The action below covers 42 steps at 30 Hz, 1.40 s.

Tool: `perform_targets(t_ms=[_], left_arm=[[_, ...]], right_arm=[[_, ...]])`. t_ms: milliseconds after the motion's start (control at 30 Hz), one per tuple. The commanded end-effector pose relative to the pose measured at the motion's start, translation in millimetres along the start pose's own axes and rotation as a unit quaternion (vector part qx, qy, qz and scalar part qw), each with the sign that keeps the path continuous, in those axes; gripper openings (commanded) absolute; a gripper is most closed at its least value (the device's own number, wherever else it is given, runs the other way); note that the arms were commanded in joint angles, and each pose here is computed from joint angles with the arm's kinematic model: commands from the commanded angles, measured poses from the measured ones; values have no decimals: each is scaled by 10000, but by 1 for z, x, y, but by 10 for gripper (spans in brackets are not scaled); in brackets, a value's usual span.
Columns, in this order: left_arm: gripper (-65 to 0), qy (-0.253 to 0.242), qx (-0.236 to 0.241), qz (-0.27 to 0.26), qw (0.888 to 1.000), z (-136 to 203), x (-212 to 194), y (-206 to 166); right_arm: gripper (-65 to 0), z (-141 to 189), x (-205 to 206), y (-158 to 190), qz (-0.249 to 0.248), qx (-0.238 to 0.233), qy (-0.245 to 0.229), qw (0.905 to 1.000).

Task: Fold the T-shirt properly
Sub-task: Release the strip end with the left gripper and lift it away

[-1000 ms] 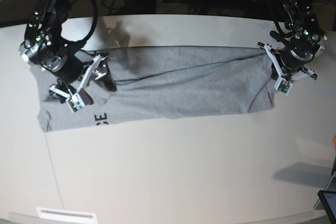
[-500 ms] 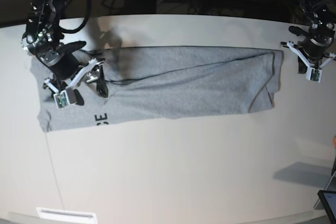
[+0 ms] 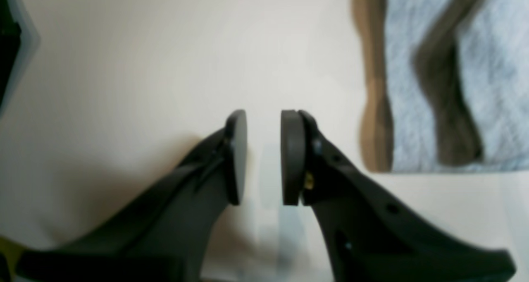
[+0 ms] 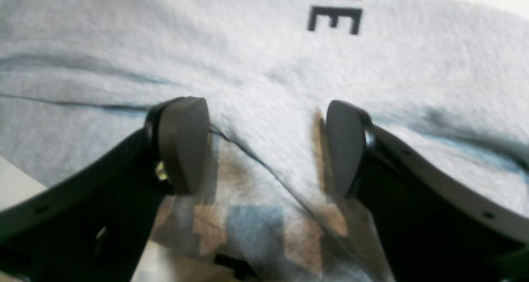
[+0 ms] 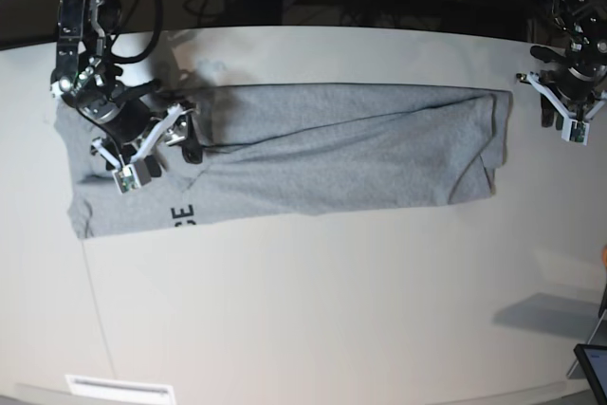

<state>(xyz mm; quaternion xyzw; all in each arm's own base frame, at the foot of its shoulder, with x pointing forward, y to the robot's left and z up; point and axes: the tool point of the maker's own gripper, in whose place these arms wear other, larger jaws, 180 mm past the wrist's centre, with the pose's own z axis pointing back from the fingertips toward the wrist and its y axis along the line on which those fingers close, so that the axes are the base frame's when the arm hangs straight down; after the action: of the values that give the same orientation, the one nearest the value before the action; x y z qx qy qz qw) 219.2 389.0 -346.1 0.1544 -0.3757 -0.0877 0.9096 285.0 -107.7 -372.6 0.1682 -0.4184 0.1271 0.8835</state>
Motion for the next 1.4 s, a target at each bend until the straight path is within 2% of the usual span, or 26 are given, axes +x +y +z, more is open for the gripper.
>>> perform_targets(t_ms=[0,233,333,433,500,667,767,1067,1367], left_arm=[[-499,-222,97,-72,9997,3,12,10],[-489,-118,-66,187,9997,-6,-3,4],[-405,-261,-236,495,9982,-8,-1,7],[-284,-398,-422,895,9943,-11,-1,13],[-244,-434,-482,1150,9912,-12,-4,21],[-240,-497,-625,1492,9856,-14,-7,26],[-240,-320,-757,1637,9831,-14,-9,22],[-240,-567,-1237,2121,9677,-18,23,13],[-240,-213,-1371,2157,9666,-22,16,5]], right_arm=[[-228,2,10,0,-4,43,-216,9998],[-228,-3,-6,-2,-129,51,-14,9999],[-225,-5,-13,-4,-185,48,77,9998],[-221,-6,-18,-4,-211,51,141,9997],[-221,-6,-18,-4,-211,51,141,9997],[-221,-6,-19,-4,-216,52,162,9996],[-221,-7,-18,-2,-240,66,150,9996],[-221,-7,-20,-2,-252,71,161,9995],[-221,-7,-20,-2,-257,71,168,9995]])
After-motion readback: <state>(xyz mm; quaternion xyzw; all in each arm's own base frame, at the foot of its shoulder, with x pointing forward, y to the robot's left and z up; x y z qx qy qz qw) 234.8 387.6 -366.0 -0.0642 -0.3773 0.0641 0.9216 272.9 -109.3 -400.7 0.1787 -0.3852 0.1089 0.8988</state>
